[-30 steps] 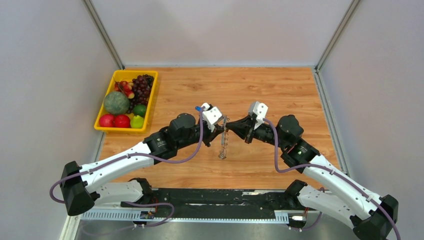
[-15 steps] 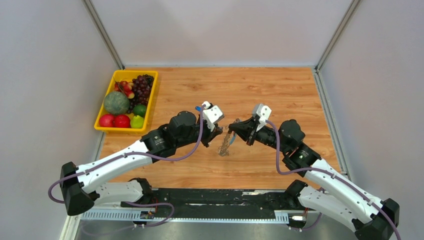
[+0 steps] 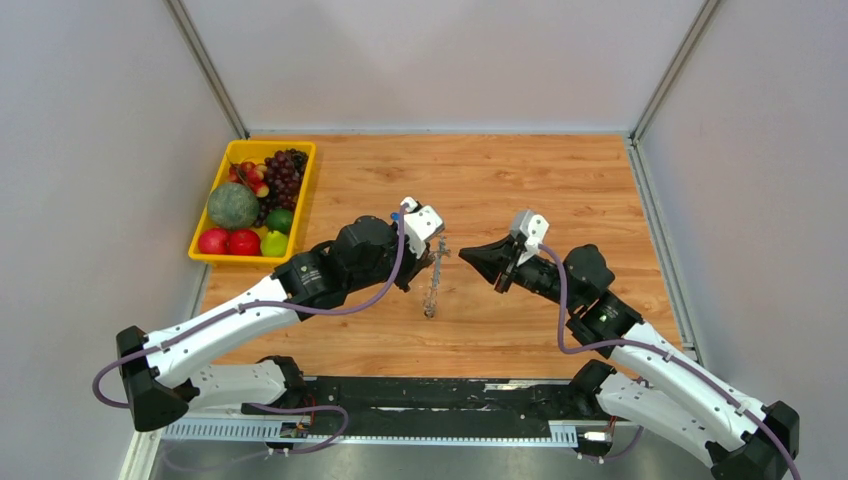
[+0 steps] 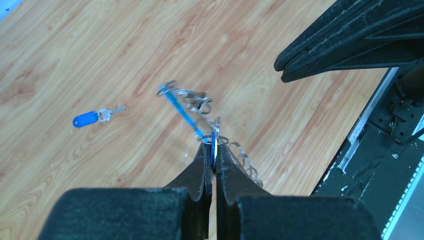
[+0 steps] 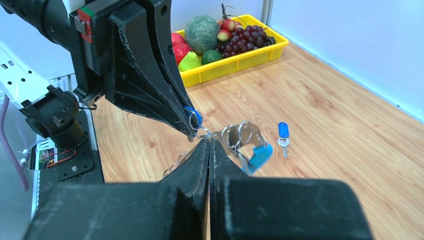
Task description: Remove the keys from the keyring
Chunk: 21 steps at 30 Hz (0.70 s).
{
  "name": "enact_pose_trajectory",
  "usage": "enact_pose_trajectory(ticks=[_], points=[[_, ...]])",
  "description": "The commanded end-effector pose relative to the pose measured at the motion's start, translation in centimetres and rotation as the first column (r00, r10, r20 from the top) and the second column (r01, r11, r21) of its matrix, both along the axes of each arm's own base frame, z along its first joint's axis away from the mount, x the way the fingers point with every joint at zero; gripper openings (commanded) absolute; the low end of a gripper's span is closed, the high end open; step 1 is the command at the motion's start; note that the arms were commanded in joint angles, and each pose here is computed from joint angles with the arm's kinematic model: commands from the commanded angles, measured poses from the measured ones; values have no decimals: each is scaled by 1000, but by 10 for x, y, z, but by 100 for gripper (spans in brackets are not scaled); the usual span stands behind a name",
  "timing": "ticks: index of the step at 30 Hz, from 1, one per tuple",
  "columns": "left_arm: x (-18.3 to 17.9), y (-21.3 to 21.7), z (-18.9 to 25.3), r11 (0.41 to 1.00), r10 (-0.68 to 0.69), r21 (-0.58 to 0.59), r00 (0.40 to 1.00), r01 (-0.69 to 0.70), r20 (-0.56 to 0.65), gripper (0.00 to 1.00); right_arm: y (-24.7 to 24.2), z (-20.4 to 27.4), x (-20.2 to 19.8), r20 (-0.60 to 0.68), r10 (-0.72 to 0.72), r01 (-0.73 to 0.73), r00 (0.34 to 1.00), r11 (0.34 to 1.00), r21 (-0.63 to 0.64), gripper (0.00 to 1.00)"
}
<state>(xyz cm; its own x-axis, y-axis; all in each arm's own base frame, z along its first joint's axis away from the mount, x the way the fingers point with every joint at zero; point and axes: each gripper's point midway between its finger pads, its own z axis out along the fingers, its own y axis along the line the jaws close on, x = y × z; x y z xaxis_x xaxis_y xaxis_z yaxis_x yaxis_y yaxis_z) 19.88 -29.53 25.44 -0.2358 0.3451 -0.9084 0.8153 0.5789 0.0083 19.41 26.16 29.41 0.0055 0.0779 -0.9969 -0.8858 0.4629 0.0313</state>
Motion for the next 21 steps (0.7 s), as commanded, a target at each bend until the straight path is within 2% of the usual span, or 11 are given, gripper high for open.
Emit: enact_pose_trajectory(ticks=[1, 4, 5, 9, 11, 14, 21], points=[[3, 1, 32, 998, 13, -55, 999, -11, 43, 0, 0, 21, -7, 45, 23, -26, 999, 998, 61, 0], [1, -1, 32, 999, -2, -54, 999, 4, 35, 0, 3, 19, -8, 40, 38, -40, 998, 998, 54, 2], [0, -2, 30, 999, -7, -47, 999, 9, 33, 0, 3, 17, -8, 37, 41, -43, 998, 998, 51, 8], [-6, -5, 36, 998, -52, -27, 999, 52, 13, 0, 8, 11, -14, 60, 97, -98, 993, 995, 22, 41], [-13, -8, 41, 995, -100, -15, 995, 100, -8, 0, 11, 9, -21, 89, 140, -141, 986, 990, 4, 49], [-25, -10, 44, 985, -172, 25, 984, 173, -45, 0, 13, 5, -26, 120, 179, -178, 977, 984, -20, 52], [-28, -1, 53, 973, -204, 106, 978, 207, -42, 0, 14, 0, -21, 142, 167, -164, 976, 986, -31, 51]])
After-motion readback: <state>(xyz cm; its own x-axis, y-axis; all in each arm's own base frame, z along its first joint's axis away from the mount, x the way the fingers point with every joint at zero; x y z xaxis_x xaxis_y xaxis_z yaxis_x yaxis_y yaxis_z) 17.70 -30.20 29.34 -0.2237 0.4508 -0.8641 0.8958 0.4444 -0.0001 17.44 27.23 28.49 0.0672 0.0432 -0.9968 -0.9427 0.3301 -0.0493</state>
